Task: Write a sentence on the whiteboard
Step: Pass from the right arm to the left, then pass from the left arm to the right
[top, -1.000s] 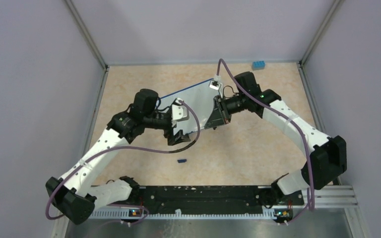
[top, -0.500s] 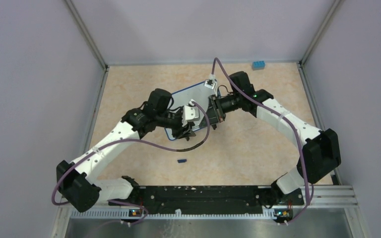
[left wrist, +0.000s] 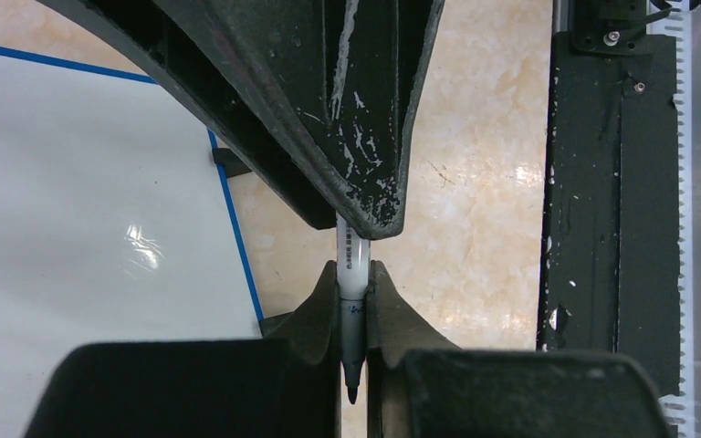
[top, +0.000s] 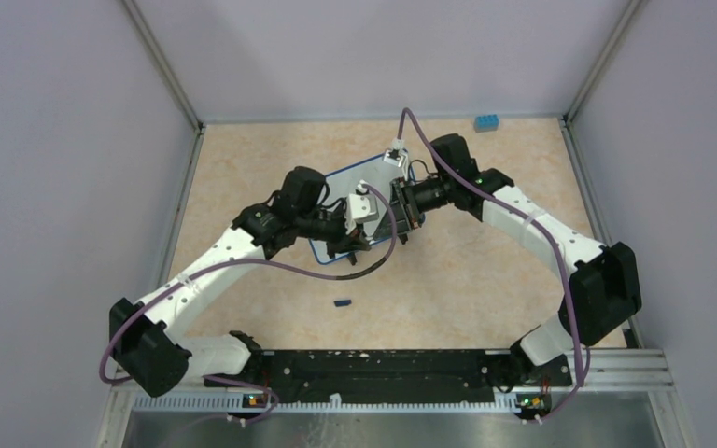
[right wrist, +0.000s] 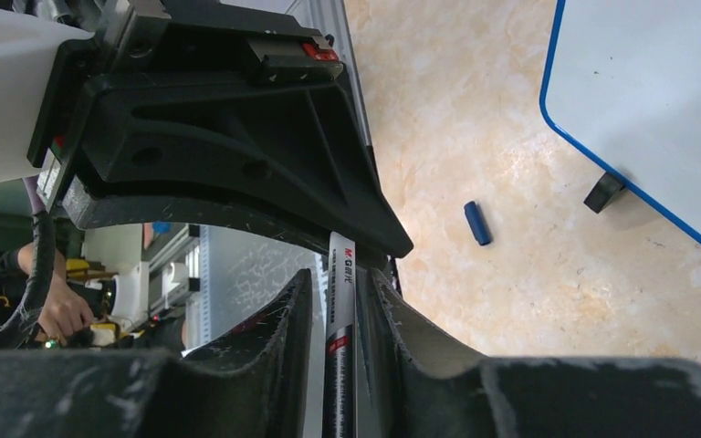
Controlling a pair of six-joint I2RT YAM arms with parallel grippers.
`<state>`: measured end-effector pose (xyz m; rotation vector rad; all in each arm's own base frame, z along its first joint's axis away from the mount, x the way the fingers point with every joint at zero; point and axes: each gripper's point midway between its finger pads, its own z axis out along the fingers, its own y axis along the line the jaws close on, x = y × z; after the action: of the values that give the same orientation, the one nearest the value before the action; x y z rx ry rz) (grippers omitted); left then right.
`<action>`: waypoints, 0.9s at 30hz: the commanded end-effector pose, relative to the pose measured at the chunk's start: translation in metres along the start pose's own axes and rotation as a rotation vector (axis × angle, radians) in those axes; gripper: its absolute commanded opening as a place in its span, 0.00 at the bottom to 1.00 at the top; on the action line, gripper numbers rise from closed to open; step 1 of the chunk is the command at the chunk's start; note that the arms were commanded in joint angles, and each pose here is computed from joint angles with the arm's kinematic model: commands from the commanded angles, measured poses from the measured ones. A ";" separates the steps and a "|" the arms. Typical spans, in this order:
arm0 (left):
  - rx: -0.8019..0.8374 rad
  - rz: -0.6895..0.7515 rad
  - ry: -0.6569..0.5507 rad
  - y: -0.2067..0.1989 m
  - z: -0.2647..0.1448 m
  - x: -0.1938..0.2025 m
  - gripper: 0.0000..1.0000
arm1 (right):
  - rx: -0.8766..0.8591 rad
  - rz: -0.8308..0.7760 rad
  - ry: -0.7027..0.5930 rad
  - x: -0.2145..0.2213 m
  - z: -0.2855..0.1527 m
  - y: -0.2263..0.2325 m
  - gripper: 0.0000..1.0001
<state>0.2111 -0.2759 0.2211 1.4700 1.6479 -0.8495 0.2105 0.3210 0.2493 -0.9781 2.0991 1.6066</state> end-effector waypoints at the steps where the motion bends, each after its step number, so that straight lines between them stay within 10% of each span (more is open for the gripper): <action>1: -0.003 -0.013 -0.040 0.001 0.004 -0.008 0.00 | -0.003 -0.082 -0.028 -0.007 -0.002 0.014 0.29; 27: -0.090 -0.125 -0.080 0.020 -0.008 -0.014 0.00 | 0.021 -0.098 -0.132 -0.017 -0.005 0.014 0.38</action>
<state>0.2231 -0.2732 0.2208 1.3145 1.7564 -0.8898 0.2212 0.3231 0.2564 -0.9040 2.0085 1.5444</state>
